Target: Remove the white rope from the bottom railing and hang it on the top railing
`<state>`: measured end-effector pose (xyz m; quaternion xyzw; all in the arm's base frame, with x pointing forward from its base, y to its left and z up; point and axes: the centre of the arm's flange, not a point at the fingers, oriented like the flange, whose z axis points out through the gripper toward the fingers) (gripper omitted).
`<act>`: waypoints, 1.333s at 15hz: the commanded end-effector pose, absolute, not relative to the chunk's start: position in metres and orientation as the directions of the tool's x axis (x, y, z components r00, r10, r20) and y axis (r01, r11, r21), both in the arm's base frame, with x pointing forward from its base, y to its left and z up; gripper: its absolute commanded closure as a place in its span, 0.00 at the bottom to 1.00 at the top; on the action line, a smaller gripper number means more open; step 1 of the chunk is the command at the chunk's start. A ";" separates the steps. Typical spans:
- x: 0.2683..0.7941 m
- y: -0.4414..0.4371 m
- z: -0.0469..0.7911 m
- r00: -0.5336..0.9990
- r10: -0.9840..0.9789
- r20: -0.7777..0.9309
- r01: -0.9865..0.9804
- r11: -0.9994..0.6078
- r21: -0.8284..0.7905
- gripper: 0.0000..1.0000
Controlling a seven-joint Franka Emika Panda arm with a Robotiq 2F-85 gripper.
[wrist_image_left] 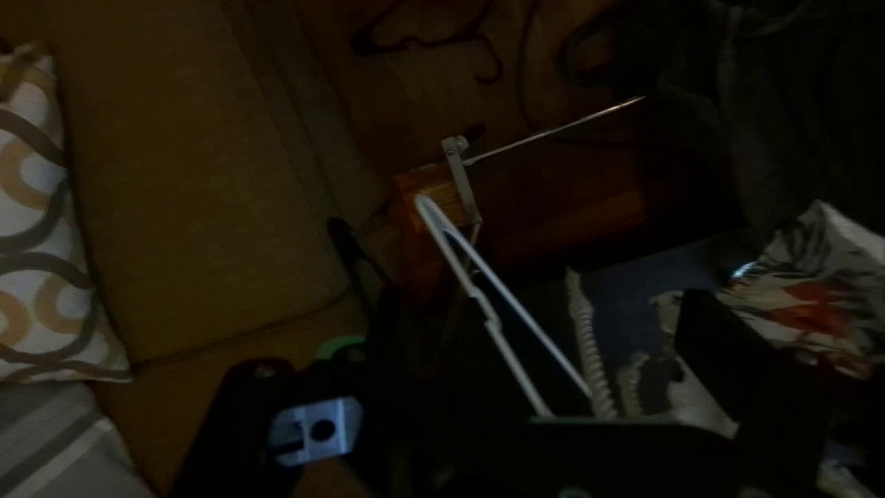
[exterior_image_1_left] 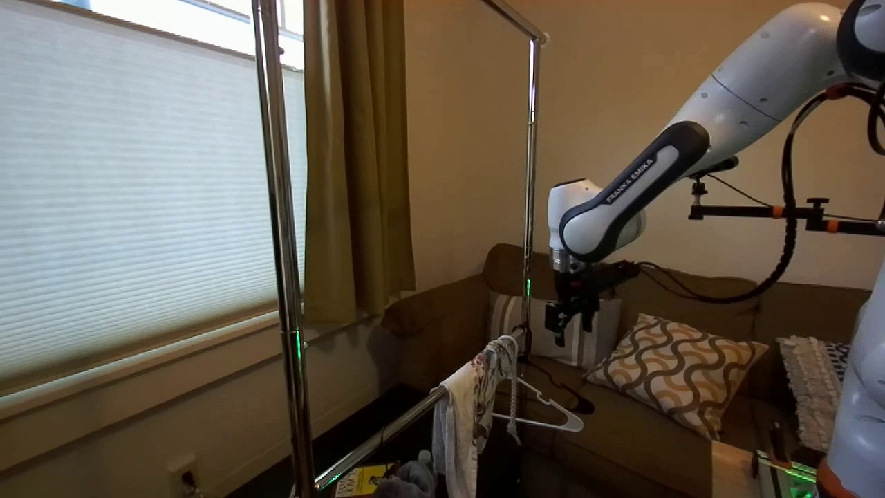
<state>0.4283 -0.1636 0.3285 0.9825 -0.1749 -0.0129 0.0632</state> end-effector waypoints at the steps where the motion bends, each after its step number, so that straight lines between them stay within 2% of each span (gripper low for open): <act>1: 0.457 -0.111 0.315 0.968 -0.252 0.000 -0.252 -0.967 0.031 0.00; 3: 0.461 -0.114 0.333 0.954 -0.299 -0.005 -0.299 -0.953 -0.049 0.00; 4: 0.455 -0.102 0.325 0.959 -0.284 0.005 -0.284 -0.959 0.016 0.00; 9: 0.477 -0.110 0.328 0.965 -0.251 0.079 -0.246 -0.967 -0.070 0.00; 12: 0.492 -0.125 0.326 0.982 -0.155 0.107 -0.152 -0.988 -0.035 0.00; 14: 0.506 -0.145 0.333 0.980 -0.146 0.135 -0.154 -0.987 0.047 0.00; 15: 0.490 -0.125 0.335 0.979 -0.167 0.117 -0.168 -0.986 0.003 0.00; 20: 0.507 -0.139 0.328 0.964 -0.212 0.159 -0.215 -0.977 0.002 0.00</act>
